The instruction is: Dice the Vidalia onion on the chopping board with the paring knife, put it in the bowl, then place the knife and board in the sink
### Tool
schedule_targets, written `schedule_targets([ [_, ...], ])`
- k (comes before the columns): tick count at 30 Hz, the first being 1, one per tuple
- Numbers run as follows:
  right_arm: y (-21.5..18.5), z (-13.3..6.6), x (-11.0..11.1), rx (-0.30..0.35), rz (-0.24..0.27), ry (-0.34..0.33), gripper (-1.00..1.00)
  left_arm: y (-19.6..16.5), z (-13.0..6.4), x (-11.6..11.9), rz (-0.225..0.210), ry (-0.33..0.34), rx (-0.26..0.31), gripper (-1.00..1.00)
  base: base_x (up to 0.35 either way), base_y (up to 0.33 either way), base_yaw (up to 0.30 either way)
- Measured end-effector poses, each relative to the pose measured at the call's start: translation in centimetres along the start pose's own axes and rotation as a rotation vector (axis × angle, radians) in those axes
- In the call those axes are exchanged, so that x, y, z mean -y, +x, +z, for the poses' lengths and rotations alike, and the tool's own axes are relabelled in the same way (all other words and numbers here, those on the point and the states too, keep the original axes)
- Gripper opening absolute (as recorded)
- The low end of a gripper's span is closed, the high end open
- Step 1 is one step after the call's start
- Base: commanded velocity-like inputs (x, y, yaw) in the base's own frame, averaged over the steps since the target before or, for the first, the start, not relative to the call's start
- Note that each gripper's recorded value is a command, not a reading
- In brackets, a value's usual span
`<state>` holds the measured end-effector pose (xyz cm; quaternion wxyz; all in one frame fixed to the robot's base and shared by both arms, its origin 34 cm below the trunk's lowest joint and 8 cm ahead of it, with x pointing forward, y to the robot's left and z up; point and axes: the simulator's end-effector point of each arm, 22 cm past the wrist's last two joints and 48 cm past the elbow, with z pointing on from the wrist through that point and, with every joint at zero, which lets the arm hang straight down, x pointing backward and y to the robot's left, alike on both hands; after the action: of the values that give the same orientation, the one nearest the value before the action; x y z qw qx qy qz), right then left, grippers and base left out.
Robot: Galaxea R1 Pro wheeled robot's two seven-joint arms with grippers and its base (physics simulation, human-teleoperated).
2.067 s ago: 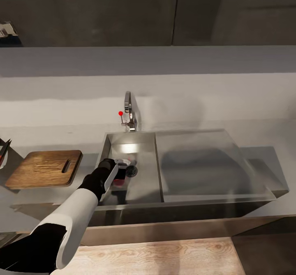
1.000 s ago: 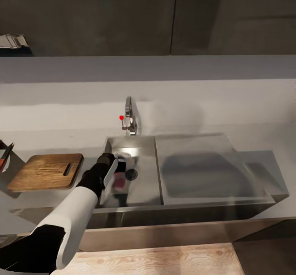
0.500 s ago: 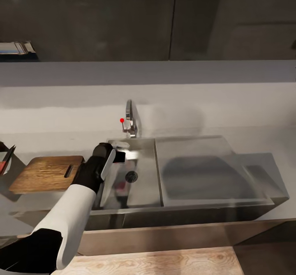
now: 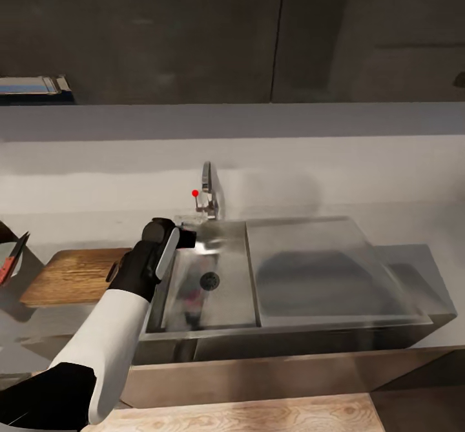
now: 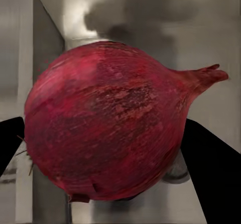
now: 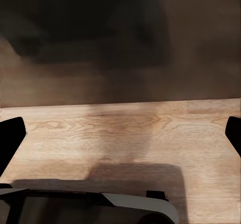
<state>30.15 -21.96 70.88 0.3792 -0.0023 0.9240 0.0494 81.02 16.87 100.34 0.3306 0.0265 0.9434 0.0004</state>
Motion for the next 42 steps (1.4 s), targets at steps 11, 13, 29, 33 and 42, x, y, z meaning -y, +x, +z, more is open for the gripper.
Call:
schedule_targets([
  [11,-0.2,0.0,-0.1,0.009,0.001,-0.002,1.0,-2.6,-2.2,-0.1,-0.005,0.001,0.069,-1.0,0.0,0.17,0.0],
  [13,-0.3,0.0,-0.1,0.012,0.0,-0.002,1.0,-2.8,-2.5,-0.1,-0.005,0.001,0.076,-1.0,0.0,0.01,0.0],
  [29,-1.0,0.2,-0.2,0.032,0.0,-0.003,1.0,-4.7,-4.5,-0.3,-0.008,0.0,0.127,-1.0,-0.261,0.02,0.0],
  [33,-1.2,0.2,-0.2,0.038,-0.001,-0.003,1.0,-5.1,-5.1,-0.3,-0.009,0.0,0.139,-1.0,-0.193,0.216,0.0],
  [42,-1.5,0.2,-0.2,0.048,-0.002,-0.004,1.0,-5.6,-5.7,-0.3,-0.009,-0.001,0.15,-1.0,-0.018,0.295,0.0],
])
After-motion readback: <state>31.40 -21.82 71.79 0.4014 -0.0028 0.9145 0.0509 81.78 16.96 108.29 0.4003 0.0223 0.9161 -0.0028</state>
